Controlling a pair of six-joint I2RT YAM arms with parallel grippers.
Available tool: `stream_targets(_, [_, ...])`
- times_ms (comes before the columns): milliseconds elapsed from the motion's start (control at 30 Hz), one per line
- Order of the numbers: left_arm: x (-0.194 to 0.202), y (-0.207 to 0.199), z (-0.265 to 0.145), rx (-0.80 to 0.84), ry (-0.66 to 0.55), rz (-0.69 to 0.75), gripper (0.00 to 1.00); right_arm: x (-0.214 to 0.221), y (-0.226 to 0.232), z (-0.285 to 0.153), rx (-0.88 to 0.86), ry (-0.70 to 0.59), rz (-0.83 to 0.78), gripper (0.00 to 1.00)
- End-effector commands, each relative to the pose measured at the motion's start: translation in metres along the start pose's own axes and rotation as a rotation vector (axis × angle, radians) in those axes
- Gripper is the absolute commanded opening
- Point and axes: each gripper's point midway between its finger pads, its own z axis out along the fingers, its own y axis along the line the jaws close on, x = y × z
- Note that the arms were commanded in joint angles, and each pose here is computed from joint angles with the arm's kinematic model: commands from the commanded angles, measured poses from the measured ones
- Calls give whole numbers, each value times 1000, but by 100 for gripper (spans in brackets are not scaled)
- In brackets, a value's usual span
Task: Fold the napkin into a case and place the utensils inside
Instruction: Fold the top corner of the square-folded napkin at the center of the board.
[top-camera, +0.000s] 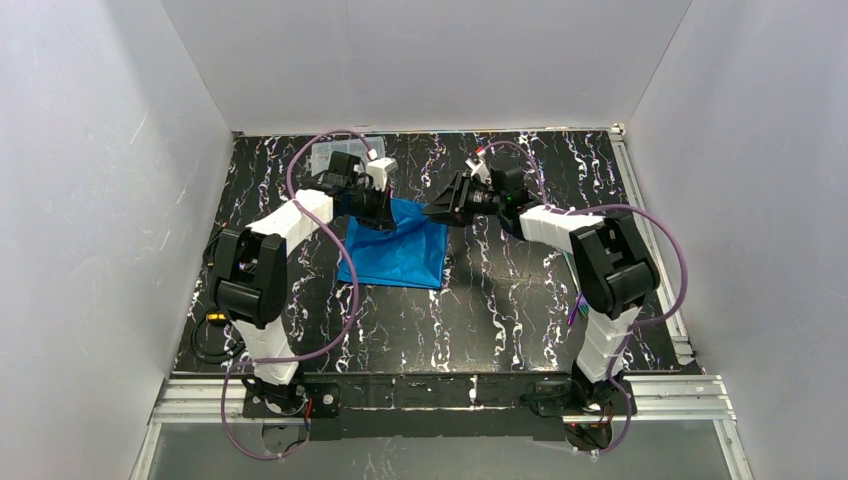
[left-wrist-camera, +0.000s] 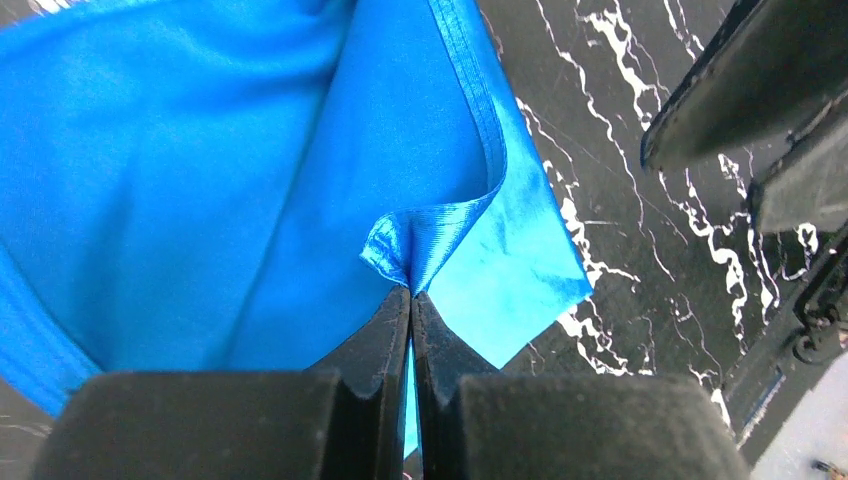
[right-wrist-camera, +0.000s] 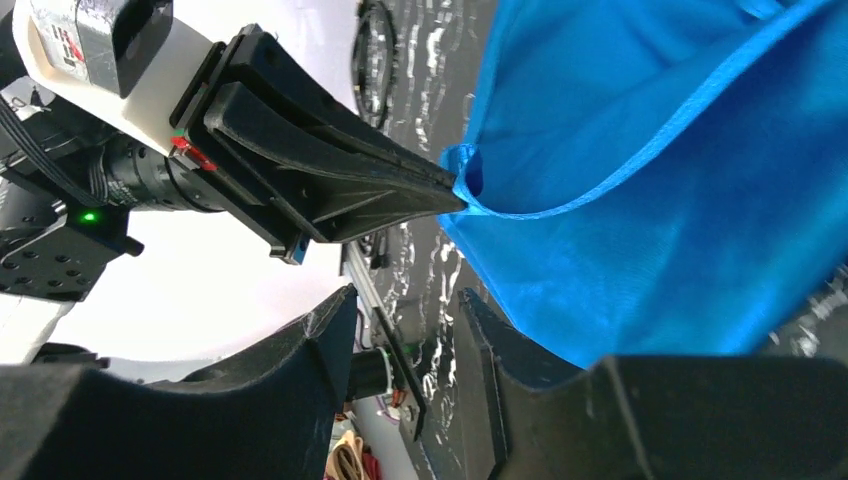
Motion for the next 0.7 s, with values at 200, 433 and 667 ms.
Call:
stream_targets(200, [32, -49, 5, 153, 67, -75, 0, 35, -56, -36, 283, 22, 51, 48])
stream_targets(433, [39, -64, 5, 223, 78, -133, 10, 42, -68, -40, 336, 32, 57, 47])
stream_targets(667, [35, -80, -18, 258, 78, -128, 40, 43, -76, -46, 387, 25, 51, 47])
